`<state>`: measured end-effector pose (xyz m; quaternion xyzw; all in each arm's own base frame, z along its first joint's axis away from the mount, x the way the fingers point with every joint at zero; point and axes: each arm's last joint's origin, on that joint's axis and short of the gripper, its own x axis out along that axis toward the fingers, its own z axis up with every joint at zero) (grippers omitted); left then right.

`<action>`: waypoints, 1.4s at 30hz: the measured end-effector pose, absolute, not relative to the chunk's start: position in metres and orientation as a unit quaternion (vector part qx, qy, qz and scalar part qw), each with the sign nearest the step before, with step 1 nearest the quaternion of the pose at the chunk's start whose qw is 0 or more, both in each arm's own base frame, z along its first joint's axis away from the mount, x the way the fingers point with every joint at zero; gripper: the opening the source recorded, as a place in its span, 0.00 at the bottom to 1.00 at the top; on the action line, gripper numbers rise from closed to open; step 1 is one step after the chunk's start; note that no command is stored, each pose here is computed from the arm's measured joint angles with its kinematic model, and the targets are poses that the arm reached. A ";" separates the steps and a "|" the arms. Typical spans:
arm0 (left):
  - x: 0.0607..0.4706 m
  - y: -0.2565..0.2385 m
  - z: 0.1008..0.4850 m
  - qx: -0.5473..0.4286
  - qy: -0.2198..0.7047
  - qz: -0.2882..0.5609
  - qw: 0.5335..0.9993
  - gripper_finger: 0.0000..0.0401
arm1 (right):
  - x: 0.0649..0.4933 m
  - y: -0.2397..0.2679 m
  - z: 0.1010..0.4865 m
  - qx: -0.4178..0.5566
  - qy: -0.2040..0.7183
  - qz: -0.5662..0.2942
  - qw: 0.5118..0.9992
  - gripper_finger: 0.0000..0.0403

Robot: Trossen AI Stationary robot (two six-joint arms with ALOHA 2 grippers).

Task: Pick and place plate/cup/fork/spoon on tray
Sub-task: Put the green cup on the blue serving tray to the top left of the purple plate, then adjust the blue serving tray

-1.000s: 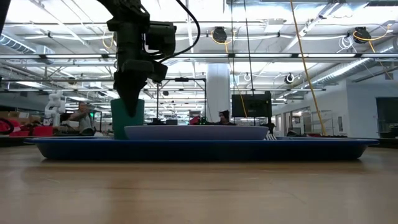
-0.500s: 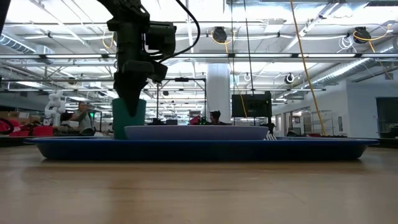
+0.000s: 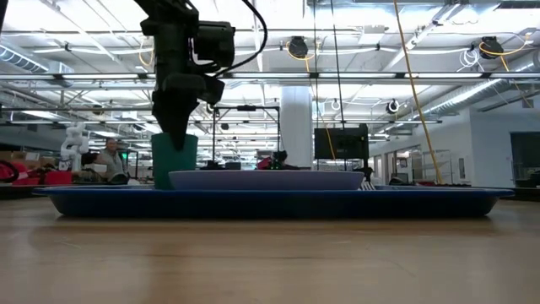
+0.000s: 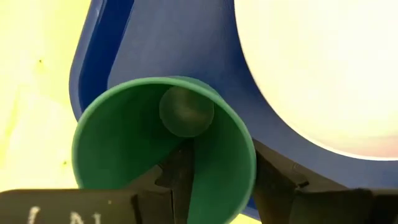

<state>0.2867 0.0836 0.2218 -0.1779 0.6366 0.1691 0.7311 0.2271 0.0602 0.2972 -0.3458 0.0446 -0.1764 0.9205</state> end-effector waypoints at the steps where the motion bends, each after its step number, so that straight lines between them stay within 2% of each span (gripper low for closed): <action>1: 0.287 0.084 0.222 -0.178 0.636 0.169 0.732 0.35 | 0.227 0.060 0.297 -0.346 0.044 -0.176 0.921 0.29; 9: 0.287 0.084 0.235 -0.167 0.638 0.175 0.731 0.35 | 0.227 0.060 0.297 -0.346 0.045 -0.176 0.921 0.29; 22: 0.296 0.090 0.285 -0.130 0.607 0.207 0.756 0.35 | 0.227 0.060 0.296 -0.348 0.049 -0.175 0.920 0.29; 32: 0.296 0.090 0.296 -0.130 0.603 0.207 0.759 0.35 | 0.227 0.060 0.296 -0.349 0.049 -0.175 0.919 0.29; 36: 0.304 0.085 0.297 -0.119 0.576 0.203 0.783 0.35 | 0.227 0.060 0.296 -0.354 0.053 -0.183 0.915 0.29; 42: 0.313 0.064 0.306 -0.062 0.538 0.193 0.818 0.35 | 0.225 0.056 0.297 -0.363 0.085 -0.257 0.892 0.29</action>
